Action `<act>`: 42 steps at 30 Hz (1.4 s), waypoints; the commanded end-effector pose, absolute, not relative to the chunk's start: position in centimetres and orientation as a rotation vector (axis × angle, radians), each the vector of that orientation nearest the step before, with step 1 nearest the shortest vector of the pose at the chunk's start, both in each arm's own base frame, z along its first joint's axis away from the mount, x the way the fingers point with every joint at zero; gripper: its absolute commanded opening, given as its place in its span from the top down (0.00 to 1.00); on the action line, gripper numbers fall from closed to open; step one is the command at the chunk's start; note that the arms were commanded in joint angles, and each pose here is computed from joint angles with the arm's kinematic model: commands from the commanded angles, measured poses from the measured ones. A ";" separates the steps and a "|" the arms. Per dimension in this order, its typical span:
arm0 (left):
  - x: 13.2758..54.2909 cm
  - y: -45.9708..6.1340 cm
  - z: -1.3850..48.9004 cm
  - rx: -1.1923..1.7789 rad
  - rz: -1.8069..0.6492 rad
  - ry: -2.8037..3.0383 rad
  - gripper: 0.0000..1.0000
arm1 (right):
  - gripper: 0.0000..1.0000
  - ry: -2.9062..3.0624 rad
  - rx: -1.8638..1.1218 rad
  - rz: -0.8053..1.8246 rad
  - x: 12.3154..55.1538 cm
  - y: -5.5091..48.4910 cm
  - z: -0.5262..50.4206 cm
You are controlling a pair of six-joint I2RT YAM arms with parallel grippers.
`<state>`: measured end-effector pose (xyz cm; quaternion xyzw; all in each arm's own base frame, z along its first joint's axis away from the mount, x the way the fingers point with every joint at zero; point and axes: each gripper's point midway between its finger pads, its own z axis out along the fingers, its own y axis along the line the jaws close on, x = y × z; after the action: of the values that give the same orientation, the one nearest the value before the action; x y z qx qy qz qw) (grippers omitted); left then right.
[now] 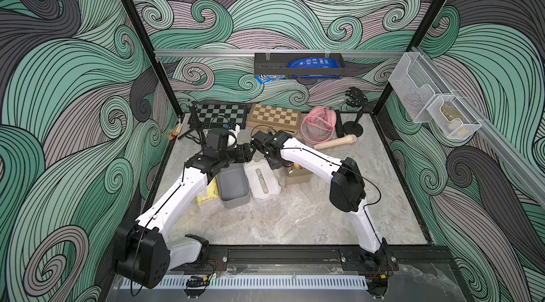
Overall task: Put the tissue paper into the tissue box
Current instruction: Adjust the tissue box at the center of the board.
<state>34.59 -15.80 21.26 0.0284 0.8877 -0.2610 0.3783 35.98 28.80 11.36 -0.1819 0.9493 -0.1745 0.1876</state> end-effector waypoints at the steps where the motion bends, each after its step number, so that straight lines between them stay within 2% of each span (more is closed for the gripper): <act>1: 34.8 -16.2 23.8 0.095 -0.715 2.186 0.29 | 0.72 2.679 -0.541 -0.566 35.0 28.5 10.8; 8: 34.7 -16.2 23.9 0.098 -0.722 2.184 0.29 | 0.79 2.692 -0.544 -0.583 34.9 28.4 10.0; 11: 34.7 -16.2 23.8 0.098 -0.724 2.186 0.29 | 0.86 2.704 -0.555 -0.597 34.7 28.4 9.3; 21: 34.6 -15.9 23.8 0.094 -0.720 2.181 0.29 | 0.88 2.719 -0.571 -0.670 34.2 27.4 7.7; 25: 34.6 -15.9 23.9 0.092 -0.722 2.179 0.29 | 1.00 2.715 -0.567 -0.701 34.1 26.9 7.4; 27: 34.6 -15.8 23.9 0.091 -0.720 2.177 0.29 | 1.00 2.710 -0.562 -0.700 34.1 26.8 7.7; 33: 34.6 -15.7 24.1 0.087 -0.721 2.172 0.29 | 1.00 2.631 -0.513 -0.652 35.0 26.9 11.5; 42: 34.8 -15.6 24.5 0.083 -0.724 2.166 0.29 | 1.00 2.570 -0.432 -0.412 34.8 27.5 18.8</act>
<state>34.57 -15.41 22.31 0.0264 0.8774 -0.2751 0.3921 35.34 27.40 14.45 -0.1728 0.9409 -0.1929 0.2185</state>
